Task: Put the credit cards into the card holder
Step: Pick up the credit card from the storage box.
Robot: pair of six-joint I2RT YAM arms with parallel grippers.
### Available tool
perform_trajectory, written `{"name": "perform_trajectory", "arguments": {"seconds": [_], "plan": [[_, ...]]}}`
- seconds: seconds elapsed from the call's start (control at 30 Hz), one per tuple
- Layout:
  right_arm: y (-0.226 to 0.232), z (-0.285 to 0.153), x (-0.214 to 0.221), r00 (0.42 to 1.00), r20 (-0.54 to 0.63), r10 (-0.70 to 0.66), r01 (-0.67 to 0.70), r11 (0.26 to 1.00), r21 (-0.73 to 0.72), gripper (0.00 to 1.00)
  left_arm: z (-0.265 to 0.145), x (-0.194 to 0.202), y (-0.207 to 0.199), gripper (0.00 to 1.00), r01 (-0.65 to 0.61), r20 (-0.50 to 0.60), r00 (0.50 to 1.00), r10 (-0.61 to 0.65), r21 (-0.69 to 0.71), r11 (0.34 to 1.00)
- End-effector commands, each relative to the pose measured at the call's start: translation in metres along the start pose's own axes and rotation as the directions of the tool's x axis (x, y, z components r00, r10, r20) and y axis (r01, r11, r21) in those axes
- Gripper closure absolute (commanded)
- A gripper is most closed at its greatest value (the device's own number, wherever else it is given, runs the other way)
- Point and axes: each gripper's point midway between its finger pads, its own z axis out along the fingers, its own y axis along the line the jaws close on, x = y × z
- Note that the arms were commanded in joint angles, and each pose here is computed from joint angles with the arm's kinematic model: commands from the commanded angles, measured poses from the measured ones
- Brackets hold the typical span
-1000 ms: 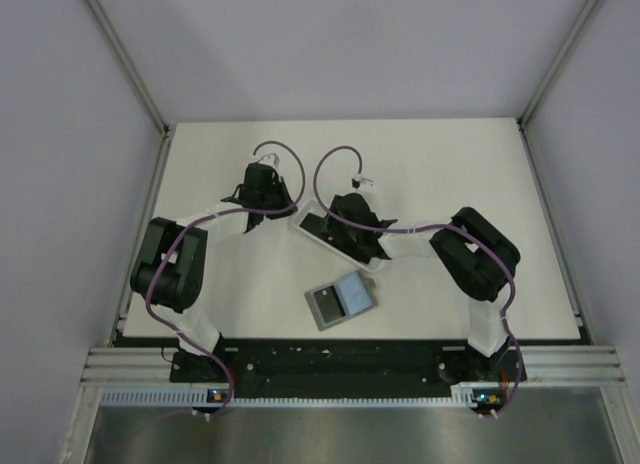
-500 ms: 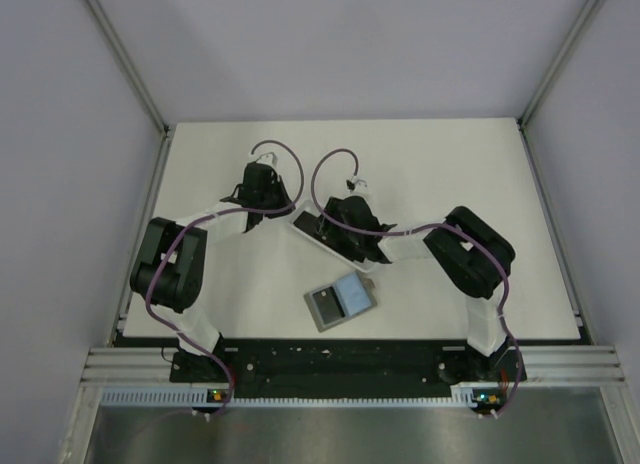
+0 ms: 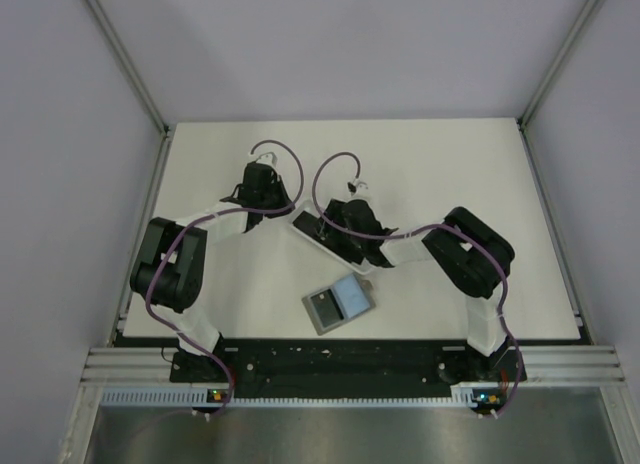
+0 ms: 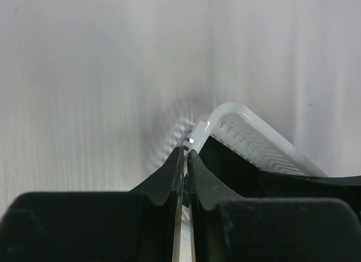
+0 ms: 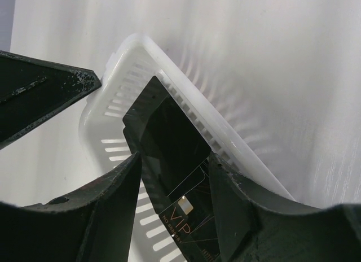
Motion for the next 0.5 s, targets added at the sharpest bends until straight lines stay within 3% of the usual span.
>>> {"name": "perform_trajectory", "arguments": {"seconds": [0.0,0.47], "plan": [[0.036,-0.01,0.004,1.0,-0.017,-0.001,-0.002,0.988,-0.152,0.49,-0.003,0.041,-0.011,0.9,0.007,-0.138,0.99,0.001,0.057,0.998],[0.042,-0.02,-0.001,1.0,0.018,0.017,-0.013,0.979,-0.204,0.5,-0.003,0.043,-0.009,0.9,0.005,-0.141,0.99,0.002,0.048,0.999]]}}
